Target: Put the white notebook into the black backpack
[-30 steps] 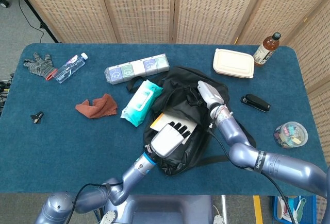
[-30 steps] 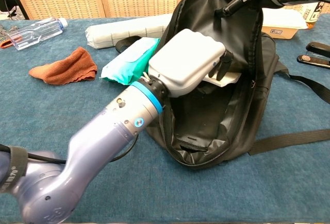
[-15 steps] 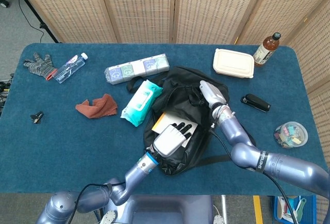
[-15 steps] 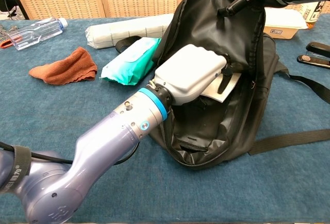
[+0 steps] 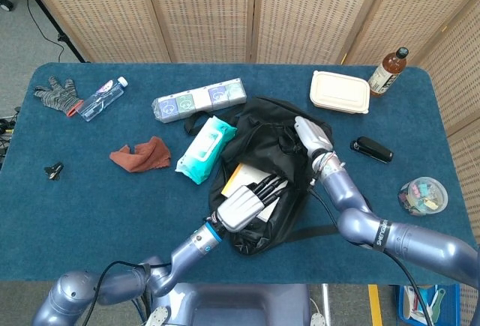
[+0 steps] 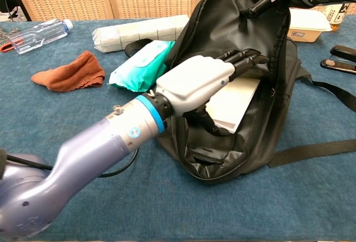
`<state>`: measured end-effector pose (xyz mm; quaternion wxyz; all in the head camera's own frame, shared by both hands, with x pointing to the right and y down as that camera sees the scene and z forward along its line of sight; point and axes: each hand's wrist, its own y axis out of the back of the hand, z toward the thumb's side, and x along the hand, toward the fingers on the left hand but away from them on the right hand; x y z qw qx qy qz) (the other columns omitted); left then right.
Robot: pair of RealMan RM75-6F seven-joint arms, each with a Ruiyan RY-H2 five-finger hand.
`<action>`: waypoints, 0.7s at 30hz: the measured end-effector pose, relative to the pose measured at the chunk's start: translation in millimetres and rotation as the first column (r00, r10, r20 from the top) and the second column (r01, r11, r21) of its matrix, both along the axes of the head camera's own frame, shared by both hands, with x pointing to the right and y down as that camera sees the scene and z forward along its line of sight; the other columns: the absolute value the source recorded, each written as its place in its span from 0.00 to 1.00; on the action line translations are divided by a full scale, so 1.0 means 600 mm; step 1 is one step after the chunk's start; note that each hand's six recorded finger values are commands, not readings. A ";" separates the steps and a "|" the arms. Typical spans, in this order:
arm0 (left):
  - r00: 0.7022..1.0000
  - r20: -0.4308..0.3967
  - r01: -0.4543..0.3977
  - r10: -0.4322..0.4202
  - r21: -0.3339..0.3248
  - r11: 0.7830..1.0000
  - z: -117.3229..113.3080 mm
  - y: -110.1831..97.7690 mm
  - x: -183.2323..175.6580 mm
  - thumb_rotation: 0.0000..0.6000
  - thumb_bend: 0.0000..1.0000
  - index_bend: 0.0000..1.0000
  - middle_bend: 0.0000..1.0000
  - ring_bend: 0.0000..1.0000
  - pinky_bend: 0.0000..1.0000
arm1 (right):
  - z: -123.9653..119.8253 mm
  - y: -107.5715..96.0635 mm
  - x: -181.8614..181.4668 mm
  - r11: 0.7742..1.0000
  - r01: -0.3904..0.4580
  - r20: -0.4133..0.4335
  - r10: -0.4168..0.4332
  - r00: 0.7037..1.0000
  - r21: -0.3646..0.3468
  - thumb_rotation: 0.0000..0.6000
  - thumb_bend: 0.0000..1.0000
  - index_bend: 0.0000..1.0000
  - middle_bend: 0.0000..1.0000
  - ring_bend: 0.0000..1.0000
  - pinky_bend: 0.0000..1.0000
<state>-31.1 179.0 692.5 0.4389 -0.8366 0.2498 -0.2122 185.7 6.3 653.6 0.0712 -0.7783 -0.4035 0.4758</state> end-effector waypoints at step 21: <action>0.998 -0.060 0.040 -0.037 0.046 0.998 -0.038 -0.064 -0.180 1.00 0.00 0.07 0.00 0.04 0.46 | 0.000 -0.004 0.022 1.000 -0.002 -0.024 0.002 1.000 0.009 1.00 0.59 0.61 0.59 0.50 0.73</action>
